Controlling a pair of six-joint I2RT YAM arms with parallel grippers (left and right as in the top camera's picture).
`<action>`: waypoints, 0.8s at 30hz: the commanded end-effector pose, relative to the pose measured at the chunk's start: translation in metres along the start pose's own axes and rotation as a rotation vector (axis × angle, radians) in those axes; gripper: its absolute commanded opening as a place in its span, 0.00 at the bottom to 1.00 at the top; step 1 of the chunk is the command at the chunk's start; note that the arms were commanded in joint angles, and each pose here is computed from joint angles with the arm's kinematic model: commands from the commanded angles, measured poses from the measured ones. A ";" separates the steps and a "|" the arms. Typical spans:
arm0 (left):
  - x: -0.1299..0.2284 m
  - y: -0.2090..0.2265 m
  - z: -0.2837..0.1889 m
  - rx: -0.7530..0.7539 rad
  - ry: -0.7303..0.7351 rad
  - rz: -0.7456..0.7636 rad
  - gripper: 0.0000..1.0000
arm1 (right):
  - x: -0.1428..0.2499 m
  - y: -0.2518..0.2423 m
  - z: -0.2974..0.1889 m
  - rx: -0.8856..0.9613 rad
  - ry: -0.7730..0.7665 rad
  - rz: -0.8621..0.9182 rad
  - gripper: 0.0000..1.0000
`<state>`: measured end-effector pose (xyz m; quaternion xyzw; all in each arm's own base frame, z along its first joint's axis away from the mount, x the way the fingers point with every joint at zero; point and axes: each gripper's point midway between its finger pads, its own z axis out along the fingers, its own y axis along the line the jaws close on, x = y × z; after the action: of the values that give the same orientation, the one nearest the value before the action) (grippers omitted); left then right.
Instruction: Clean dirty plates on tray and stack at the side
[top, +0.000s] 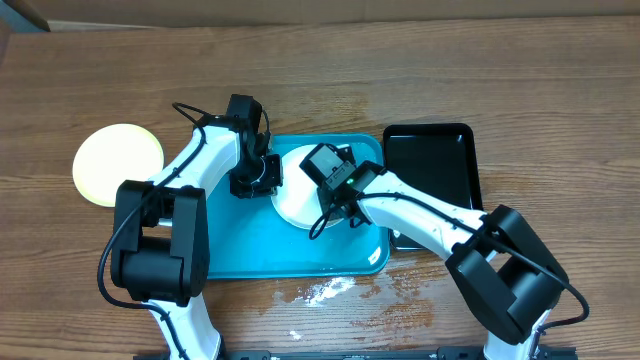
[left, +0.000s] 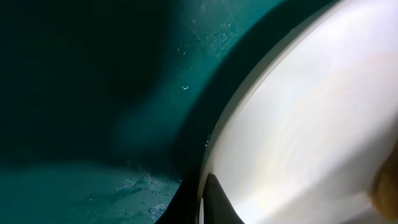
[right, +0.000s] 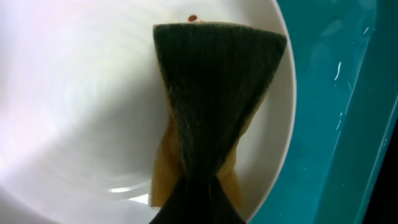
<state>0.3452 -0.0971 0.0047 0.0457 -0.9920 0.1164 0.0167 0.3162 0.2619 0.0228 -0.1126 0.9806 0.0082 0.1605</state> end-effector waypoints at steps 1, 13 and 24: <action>0.008 0.020 0.015 -0.093 0.038 -0.001 0.04 | -0.004 -0.016 0.010 0.003 0.013 0.045 0.04; 0.008 0.021 0.015 -0.098 0.036 -0.001 0.04 | -0.004 -0.016 0.037 -0.067 0.064 0.135 0.04; 0.010 0.021 0.014 -0.102 0.043 0.011 0.04 | -0.029 -0.014 0.038 -0.097 -0.027 0.169 0.04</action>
<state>0.3451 -0.0945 0.0042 0.0464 -0.9928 0.1095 0.0164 0.3531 0.2686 0.0134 -0.0550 0.9795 0.0863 0.1737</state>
